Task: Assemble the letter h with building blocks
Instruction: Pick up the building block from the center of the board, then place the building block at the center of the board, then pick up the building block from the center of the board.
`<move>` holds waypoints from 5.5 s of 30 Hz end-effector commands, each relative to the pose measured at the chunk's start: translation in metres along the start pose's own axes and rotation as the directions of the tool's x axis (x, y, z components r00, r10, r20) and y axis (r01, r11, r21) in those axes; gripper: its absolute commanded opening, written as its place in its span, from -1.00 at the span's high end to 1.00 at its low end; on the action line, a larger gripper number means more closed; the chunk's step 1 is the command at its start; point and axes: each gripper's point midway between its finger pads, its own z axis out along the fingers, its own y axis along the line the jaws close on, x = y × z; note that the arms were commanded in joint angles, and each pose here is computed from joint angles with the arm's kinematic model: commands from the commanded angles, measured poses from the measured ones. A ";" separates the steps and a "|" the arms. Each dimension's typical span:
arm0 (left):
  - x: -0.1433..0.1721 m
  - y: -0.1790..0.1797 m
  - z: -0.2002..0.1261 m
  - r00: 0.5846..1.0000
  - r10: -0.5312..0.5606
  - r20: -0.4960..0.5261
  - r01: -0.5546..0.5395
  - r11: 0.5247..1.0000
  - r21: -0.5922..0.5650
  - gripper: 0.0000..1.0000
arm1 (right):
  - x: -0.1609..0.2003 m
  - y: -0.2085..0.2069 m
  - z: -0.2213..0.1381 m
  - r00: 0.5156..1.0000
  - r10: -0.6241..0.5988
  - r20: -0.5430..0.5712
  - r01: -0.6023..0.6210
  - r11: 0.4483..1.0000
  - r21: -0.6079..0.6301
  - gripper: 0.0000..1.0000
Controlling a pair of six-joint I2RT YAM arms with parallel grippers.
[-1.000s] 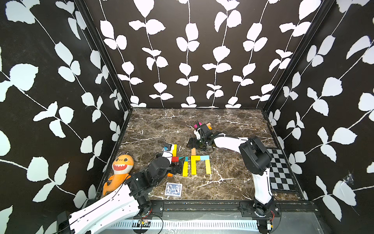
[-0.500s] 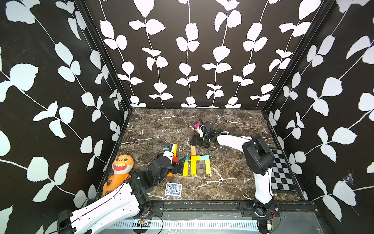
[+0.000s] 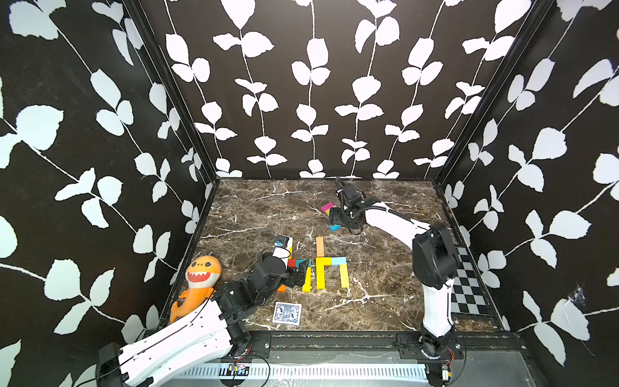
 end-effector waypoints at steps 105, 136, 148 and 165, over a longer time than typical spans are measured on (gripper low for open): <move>-0.015 -0.012 -0.005 1.000 -0.005 0.030 0.004 0.998 0.058 -0.98 | -0.014 -0.011 -0.016 0.995 0.020 0.101 -0.018 1.000 -0.023 -0.50; -0.013 -0.002 -0.018 0.999 -0.002 0.042 0.001 0.999 0.043 -0.98 | -0.033 -0.032 0.085 1.000 0.024 -0.004 -0.022 0.956 0.293 -0.45; -0.012 -0.001 -0.018 0.999 0.000 0.038 -0.001 0.999 0.034 -0.98 | -0.019 -0.076 0.073 0.999 0.050 -0.009 -0.045 0.953 0.300 0.01; -0.011 -0.003 -0.015 0.999 -0.008 0.044 0.006 0.999 0.048 -0.98 | -0.075 0.031 0.015 0.983 -0.126 0.137 0.134 0.989 -0.057 -0.42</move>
